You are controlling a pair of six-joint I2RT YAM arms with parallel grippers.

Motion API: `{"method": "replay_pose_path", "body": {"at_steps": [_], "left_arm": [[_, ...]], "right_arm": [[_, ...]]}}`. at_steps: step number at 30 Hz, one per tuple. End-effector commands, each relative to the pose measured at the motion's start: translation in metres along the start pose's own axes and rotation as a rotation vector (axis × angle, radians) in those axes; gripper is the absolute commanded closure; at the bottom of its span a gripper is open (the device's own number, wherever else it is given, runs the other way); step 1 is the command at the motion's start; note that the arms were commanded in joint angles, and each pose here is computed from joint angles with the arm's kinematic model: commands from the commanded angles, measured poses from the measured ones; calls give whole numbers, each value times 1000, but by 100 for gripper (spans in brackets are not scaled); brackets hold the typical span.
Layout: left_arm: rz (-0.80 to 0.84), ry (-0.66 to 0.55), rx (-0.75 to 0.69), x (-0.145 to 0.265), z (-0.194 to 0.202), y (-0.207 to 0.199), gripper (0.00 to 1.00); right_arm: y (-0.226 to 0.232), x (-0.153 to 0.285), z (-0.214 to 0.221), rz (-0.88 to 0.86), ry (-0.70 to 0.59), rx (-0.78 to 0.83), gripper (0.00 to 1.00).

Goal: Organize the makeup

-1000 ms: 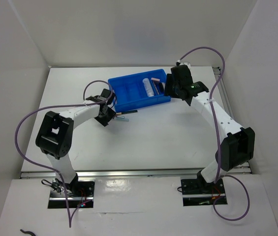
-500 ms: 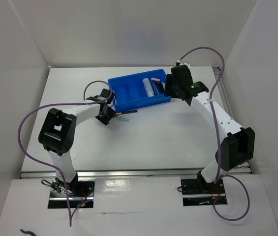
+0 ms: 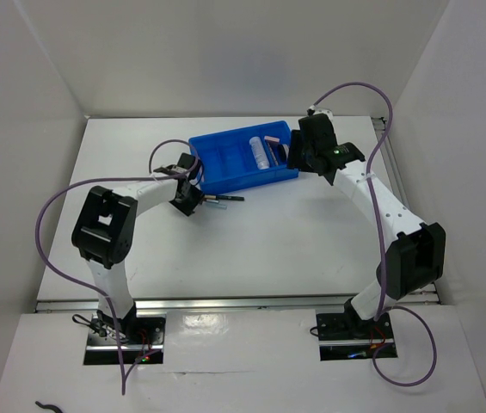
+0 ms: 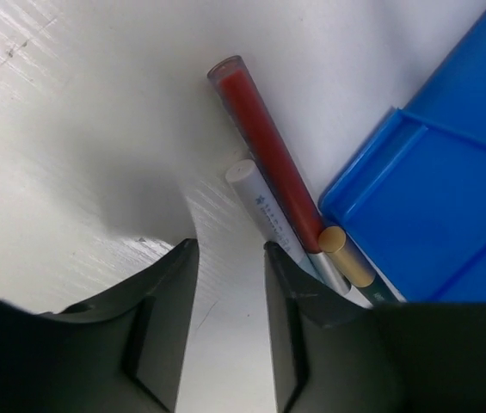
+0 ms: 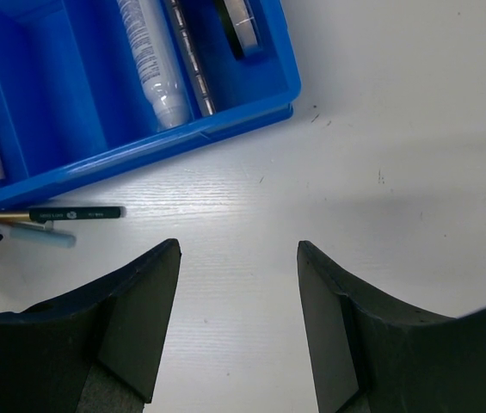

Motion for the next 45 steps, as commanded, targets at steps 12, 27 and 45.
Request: {"method": "replay_pose_path", "body": {"at_steps": [12,27,45], "left_arm": [[133,-71,-20,44,-39,-10,28],[-9,33,-31,40,-49,39,29],[-20,82,-30,34,-55,77,27]], "right_arm": [[39,9,14,-175,6,135,38],[213,16,145,-555,153,694,38],[275,-32,152,-551,82,783,37]]}}
Point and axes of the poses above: each gripper's point midway between its finger pads, its own x axis back along the fingers, its own y axis along the line the jaws close on, z = x × y, the point moved 2 cm from there along x, back along the fingers, and after that the axes turned 11 degrees about x, right-handed, at the moved point
